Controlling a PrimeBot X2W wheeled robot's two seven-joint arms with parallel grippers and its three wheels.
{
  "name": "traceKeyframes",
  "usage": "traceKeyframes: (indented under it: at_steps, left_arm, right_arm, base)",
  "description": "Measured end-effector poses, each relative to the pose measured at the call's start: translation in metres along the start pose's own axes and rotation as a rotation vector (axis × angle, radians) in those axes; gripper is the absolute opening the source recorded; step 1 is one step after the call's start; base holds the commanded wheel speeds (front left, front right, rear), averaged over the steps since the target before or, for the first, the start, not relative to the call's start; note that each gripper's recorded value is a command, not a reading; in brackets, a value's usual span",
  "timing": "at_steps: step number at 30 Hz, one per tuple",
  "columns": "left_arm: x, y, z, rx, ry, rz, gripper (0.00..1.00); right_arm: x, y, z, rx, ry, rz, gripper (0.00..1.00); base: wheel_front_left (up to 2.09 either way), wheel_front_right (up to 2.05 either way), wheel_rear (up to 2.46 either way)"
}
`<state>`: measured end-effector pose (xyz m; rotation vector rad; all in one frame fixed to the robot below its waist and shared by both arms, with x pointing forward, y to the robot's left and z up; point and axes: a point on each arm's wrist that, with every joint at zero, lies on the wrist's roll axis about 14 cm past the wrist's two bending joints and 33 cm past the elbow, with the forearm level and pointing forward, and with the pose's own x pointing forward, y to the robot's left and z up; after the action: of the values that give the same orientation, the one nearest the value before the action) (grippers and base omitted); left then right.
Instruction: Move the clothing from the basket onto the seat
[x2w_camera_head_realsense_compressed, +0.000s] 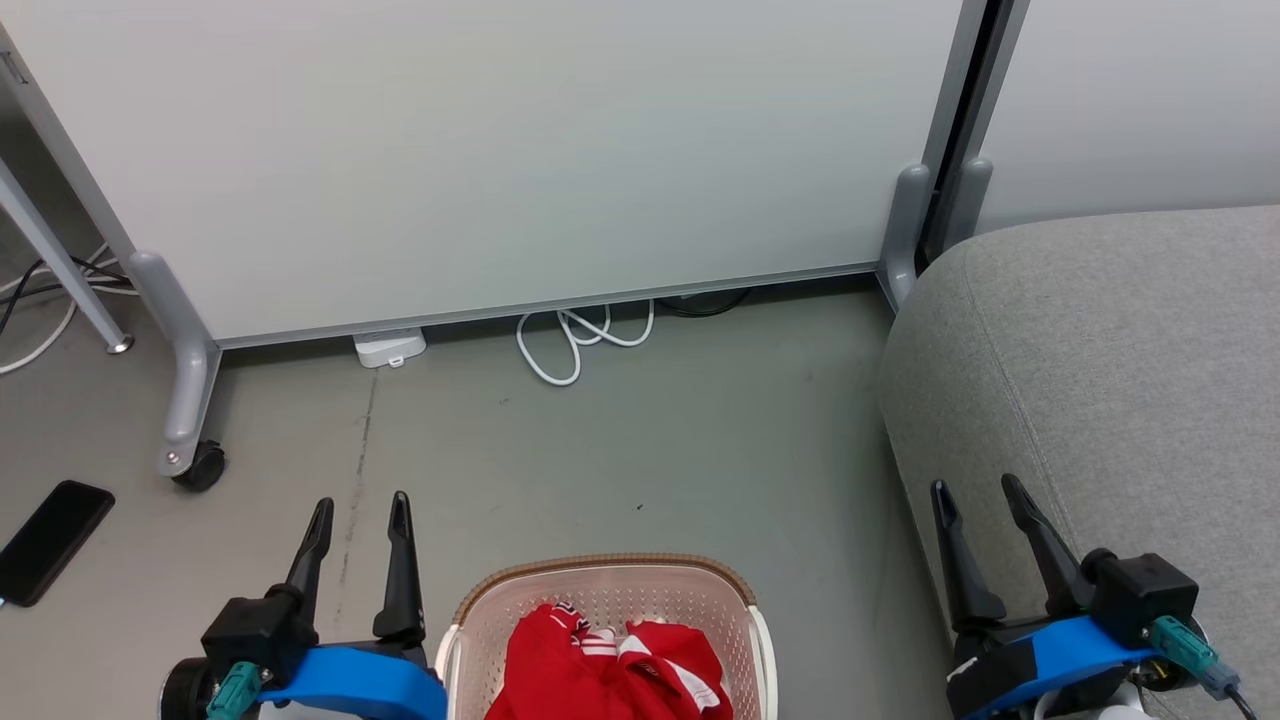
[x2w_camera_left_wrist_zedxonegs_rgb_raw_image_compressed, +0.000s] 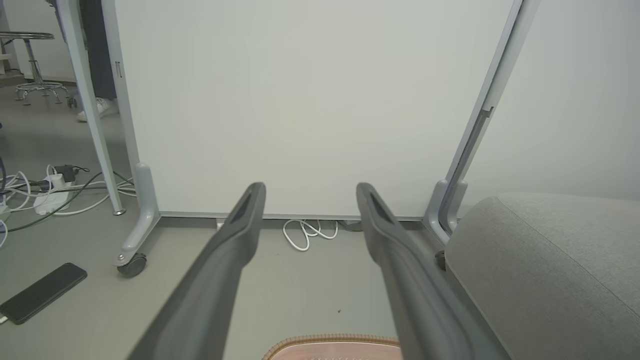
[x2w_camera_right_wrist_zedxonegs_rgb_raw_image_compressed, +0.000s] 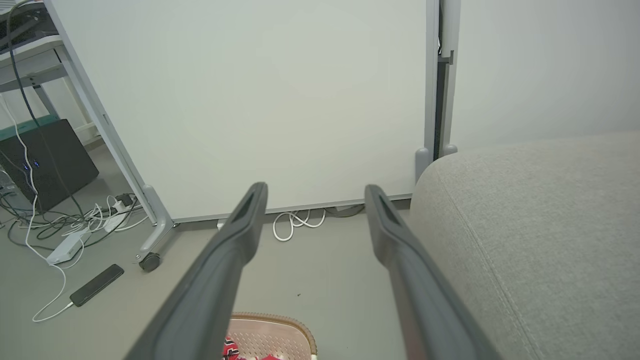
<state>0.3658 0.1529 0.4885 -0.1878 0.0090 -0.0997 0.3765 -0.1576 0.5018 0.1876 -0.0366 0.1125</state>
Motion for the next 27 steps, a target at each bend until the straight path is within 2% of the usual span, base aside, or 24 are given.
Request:
traceKeyframes:
  at_steps: [23,27]
  left_arm:
    - [-0.0007,-0.0090,0.0034,0.118,-0.034,-0.035,1.00]
    - [-0.0010,-0.0085,0.0031,0.113,-0.034,-0.035,1.00]
  right_arm:
    - [0.0000,0.0098,0.0072,-0.157,-0.035,0.051,1.00]
    - [0.0000,0.0103,0.0075,-0.158,-0.036,0.052,1.00]
  base:
    - [0.00,0.00,0.00]
    - [0.00,0.00,0.00]
